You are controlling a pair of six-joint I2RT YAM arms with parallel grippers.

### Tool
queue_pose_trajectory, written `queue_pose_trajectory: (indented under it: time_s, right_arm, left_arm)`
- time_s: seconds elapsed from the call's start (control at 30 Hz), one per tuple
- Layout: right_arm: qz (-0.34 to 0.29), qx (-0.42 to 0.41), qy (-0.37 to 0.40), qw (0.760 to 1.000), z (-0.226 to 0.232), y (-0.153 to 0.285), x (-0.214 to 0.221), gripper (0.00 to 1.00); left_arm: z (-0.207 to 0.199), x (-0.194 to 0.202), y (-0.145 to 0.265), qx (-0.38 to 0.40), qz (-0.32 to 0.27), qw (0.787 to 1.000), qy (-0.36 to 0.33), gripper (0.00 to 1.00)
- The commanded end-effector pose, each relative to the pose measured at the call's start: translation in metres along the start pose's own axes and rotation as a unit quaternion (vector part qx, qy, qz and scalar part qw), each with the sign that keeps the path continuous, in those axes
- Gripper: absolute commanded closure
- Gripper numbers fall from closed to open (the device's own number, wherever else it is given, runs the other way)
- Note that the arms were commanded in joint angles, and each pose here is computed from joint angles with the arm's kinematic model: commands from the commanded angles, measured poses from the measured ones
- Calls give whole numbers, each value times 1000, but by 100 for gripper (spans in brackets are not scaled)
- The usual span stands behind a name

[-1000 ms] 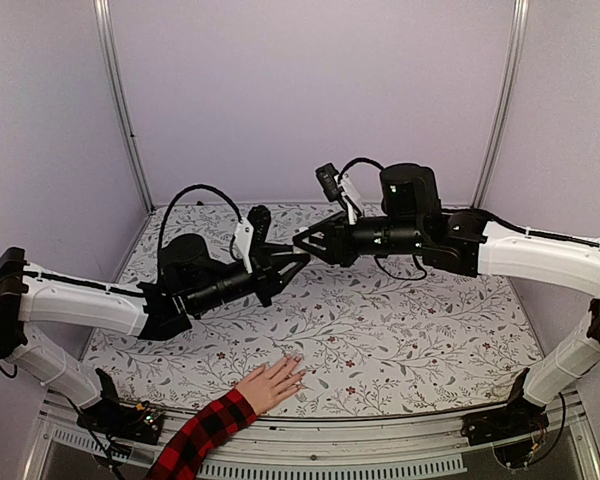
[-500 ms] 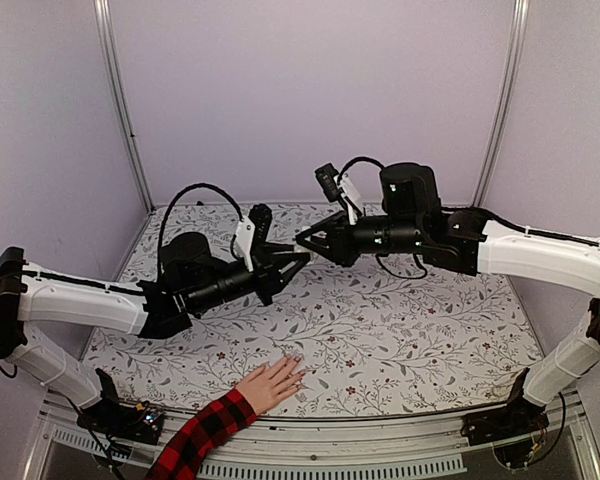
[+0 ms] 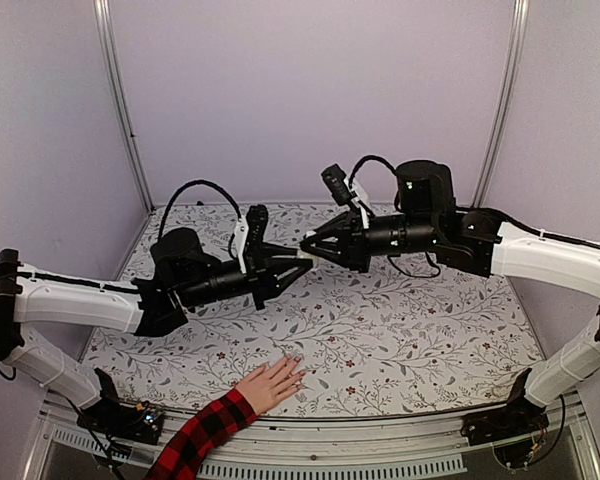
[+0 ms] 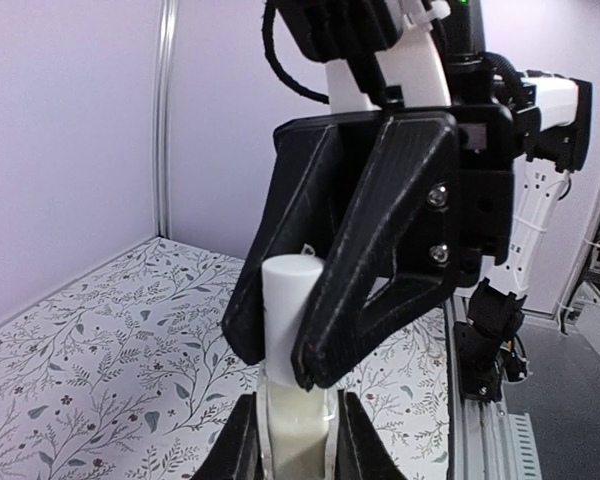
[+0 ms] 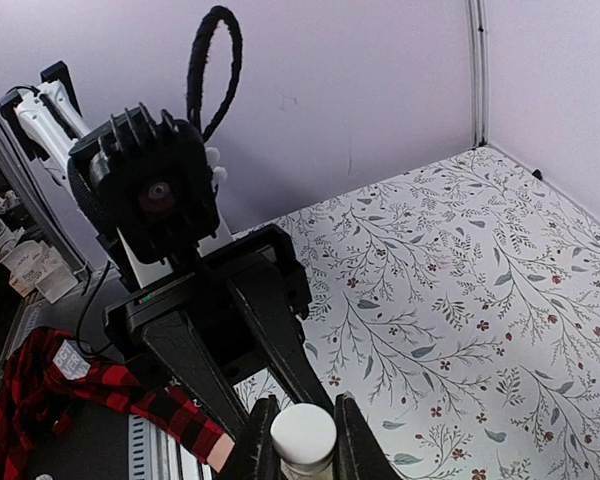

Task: Paint the nails
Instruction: Unscrew the nail polish bottle.

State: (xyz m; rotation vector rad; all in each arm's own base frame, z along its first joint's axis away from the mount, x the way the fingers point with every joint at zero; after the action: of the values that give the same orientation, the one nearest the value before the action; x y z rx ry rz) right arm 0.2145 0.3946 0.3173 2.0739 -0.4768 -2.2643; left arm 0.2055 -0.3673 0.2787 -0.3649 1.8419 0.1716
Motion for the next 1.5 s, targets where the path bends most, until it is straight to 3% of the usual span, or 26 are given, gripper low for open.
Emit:
queue_pose_trajectory:
  time_s: [0.0,0.43,0.77,0.83,0.97,1.17,1.3,1.47]
  right_arm:
    - [-62,-94,38,993,36,5,-27,100]
    - [-97,-211,100,968,75,25,-33,100]
    - [-108,-248,115,956,87,34,-34,100]
    - [-108,-232,114,960,82,31,-36,97]
    - [-103,-192,92,972,66,29,-37,65]
    - [-102,-113,61,986,40,33,-41,45]
    - [-97,-31,32,994,17,36,-47,40]
    - [-84,30,-6,996,-5,32,-47,41]
  left_arm:
    - [-65,-9,10,176,-7,983,-41,100]
    - [-108,-18,27,319,4,947,-44,100]
    - [-118,-21,36,353,9,935,-43,100]
    - [-115,-21,34,338,6,940,-43,100]
    - [-99,-25,29,273,-14,960,-53,100]
    - [-69,-36,25,159,-43,985,-52,100]
    - [-48,-39,18,87,-44,994,-44,100]
    - [-27,-37,8,17,-33,999,-34,100]
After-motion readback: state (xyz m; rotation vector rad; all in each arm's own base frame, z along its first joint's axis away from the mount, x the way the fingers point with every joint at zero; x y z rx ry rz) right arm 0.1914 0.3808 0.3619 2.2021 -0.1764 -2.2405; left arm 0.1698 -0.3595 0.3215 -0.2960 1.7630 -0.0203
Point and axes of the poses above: each gripper's point midway between its finger pads, its own y axis back along the fingers, its own z axis along the line the jaws close on, x = y × z, the point moved 2 cm from there along y, back along the fingers, and after that the axes turned 11 degrees about y, right-handed, at the moved point
